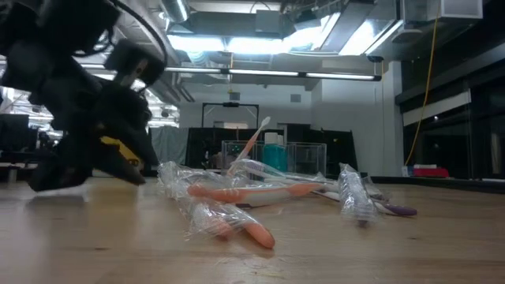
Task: Pick & Place toothbrushing station
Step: Put the orange toothbrush into the transparent organizer
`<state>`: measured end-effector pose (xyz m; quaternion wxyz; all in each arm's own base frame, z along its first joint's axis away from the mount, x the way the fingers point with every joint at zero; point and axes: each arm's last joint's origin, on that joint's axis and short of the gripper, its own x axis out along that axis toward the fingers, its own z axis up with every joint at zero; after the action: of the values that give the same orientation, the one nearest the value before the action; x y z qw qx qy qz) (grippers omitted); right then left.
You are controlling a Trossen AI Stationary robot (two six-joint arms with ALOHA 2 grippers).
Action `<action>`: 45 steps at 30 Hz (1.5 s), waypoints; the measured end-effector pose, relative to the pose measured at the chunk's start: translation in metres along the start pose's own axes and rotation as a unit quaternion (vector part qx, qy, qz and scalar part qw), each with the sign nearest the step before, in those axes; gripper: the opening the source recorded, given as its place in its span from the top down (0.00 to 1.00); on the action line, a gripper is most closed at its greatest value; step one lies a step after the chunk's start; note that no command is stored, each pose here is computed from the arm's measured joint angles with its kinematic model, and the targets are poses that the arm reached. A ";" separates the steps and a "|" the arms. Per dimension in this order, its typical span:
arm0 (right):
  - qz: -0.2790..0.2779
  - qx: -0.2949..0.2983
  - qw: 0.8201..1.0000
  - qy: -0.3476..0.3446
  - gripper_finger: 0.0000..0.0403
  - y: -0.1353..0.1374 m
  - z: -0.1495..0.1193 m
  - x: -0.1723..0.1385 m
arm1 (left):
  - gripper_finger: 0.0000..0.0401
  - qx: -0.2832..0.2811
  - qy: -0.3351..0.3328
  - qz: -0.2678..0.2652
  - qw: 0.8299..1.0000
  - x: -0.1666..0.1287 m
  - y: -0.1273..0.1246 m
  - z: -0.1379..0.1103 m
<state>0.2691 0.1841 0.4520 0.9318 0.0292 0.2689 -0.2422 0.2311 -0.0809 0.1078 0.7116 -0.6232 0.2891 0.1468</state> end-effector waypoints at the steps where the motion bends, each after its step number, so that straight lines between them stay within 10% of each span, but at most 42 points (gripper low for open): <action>1: 0.001 -0.001 1.000 -0.001 0.77 0.000 0.000 0.000 | 0.73 0.000 0.005 -0.001 1.000 0.004 -0.001 0.001; 12: 0.003 -0.004 1.000 -0.005 0.77 0.002 0.000 -0.002 | 0.70 -0.005 0.035 -0.011 0.999 0.039 -0.019 0.005; 25: -0.001 -0.011 1.000 -0.023 0.77 0.005 -0.003 -0.008 | 0.99 -0.021 0.033 0.001 0.999 0.041 -0.015 0.005; 45: -0.006 -0.013 0.999 -0.046 0.77 0.008 -0.005 -0.015 | 1.00 0.107 -0.114 -0.041 0.987 -0.014 -0.055 0.020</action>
<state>0.2592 0.1984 0.4551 0.9420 0.0042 0.2293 -0.2450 0.2558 -0.0688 0.1611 0.8079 -0.5339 0.1944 0.1561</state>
